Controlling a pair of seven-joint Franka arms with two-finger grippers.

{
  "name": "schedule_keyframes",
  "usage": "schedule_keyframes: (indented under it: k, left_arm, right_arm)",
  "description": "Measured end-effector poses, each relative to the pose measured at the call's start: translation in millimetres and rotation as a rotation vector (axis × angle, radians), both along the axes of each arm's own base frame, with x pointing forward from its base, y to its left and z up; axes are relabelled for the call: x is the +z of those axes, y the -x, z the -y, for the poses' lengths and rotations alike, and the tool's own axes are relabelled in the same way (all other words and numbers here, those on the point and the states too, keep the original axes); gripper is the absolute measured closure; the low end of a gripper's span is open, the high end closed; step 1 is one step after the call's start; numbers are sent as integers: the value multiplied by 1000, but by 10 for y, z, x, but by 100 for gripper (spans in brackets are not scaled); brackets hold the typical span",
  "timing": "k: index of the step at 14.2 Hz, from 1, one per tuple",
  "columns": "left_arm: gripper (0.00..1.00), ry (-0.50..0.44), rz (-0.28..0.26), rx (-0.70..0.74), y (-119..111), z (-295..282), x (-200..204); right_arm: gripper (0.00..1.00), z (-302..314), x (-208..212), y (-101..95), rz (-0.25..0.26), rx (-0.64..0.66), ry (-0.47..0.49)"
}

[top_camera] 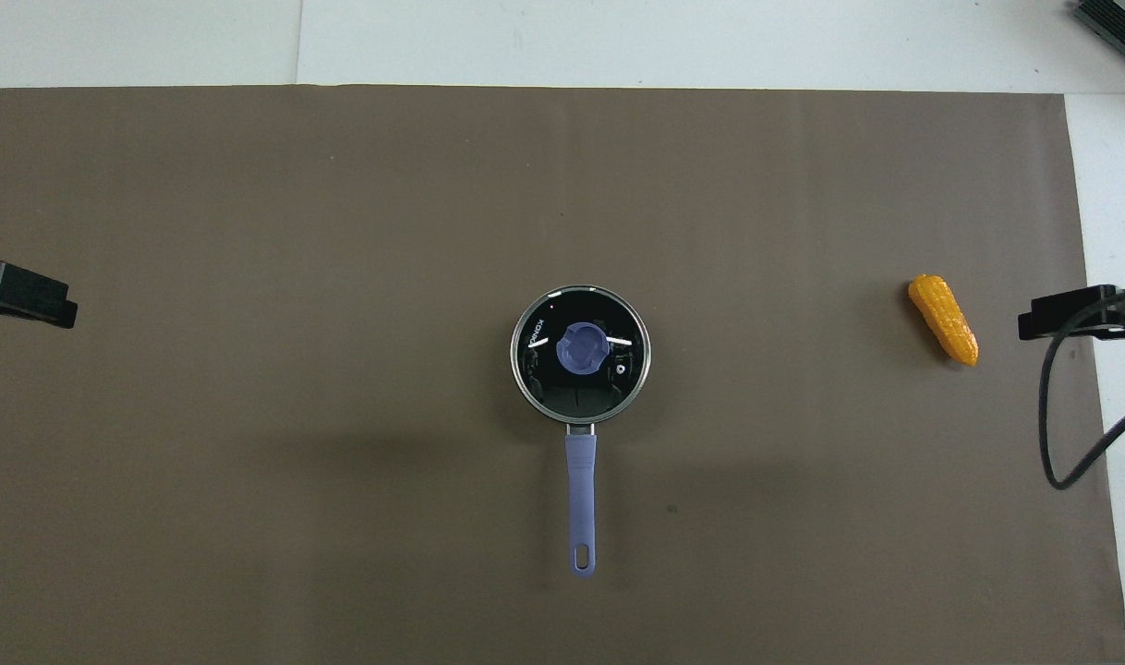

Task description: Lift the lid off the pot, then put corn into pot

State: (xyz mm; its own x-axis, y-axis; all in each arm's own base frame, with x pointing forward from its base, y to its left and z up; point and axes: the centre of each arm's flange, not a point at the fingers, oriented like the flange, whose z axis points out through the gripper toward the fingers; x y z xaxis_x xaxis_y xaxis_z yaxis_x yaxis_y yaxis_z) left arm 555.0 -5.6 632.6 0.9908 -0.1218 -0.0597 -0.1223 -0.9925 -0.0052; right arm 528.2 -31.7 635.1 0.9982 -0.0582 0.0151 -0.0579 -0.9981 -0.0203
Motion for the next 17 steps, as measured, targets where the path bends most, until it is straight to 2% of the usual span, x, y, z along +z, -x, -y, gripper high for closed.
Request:
schedule_keyframes:
  k: [17]
  left_arm:
    - [0, 3, -7, -18, 5, 62, -31]
  right_arm:
    - [0, 0, -9, 1, -2, 0, 0]
